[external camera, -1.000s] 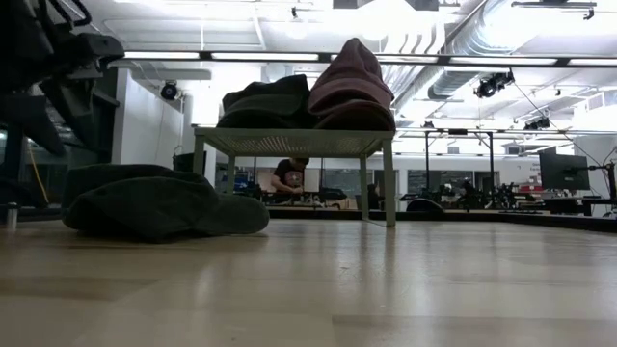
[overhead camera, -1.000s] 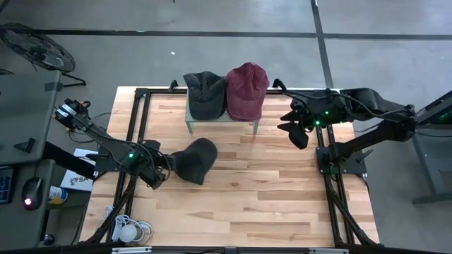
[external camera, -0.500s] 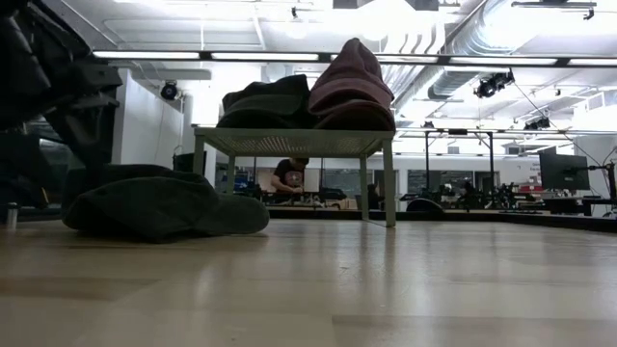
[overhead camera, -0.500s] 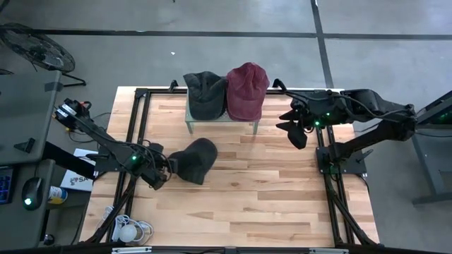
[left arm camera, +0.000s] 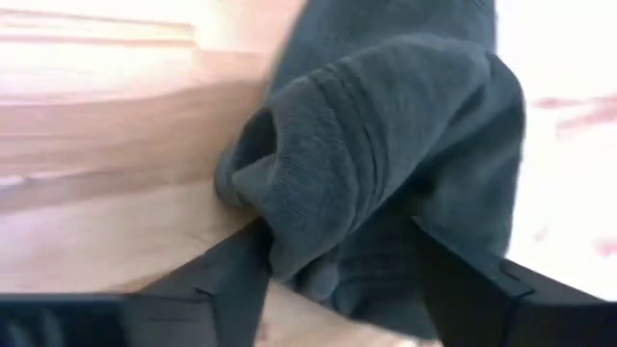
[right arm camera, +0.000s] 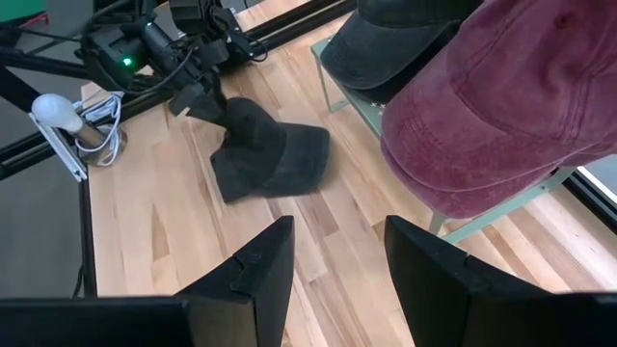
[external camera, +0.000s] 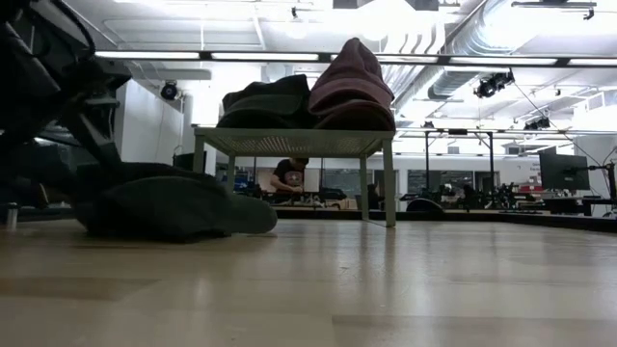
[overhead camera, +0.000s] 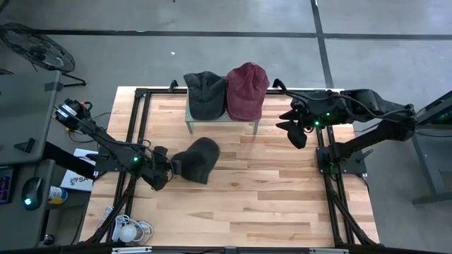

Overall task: Pick & Place hat
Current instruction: Stack the black cap on the red caps on the shelf

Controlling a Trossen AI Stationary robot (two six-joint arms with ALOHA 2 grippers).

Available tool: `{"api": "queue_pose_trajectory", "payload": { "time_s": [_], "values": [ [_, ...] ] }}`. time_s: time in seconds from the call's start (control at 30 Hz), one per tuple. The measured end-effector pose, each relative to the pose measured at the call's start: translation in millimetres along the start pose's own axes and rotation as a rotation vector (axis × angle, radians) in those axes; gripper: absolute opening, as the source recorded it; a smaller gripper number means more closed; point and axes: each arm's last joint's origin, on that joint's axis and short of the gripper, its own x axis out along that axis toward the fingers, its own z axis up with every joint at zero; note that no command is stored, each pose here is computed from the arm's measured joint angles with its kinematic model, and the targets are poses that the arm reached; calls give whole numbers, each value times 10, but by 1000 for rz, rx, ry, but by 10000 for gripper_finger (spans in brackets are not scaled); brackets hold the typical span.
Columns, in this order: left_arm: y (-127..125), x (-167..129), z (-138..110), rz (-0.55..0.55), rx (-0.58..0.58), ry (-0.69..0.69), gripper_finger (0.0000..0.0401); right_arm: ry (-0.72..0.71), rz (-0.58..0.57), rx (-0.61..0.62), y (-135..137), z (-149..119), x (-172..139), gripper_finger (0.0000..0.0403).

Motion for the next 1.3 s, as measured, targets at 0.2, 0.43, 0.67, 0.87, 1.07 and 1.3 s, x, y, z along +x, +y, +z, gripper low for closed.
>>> {"api": "queue_pose_trajectory", "payload": {
  "time_s": [0.2, 0.43, 0.67, 0.87, 1.07, 1.3],
  "values": [
    [-102, -6, -40, -91, 7, 35, 143, -2, -4, 4, -1, 1, 0, 156],
    [-170, -15, -62, -153, 37, 53, 25, -2, -4, 20, -1, 1, 0, 156],
    [-293, -44, -94, -267, 51, 80, 4, 2, 3, 36, 2, -1, 0, 156],
    [-521, -137, -122, -488, 66, 99, 3, 7, 24, 21, 67, -35, -17, 156],
    [-748, -293, -101, -736, 76, 68, 2, 16, 51, 21, 133, -73, -37, 156],
    [-899, -438, -47, -889, 87, -13, 1, -10, 25, 46, 227, -123, -53, 156]
  ]
}}
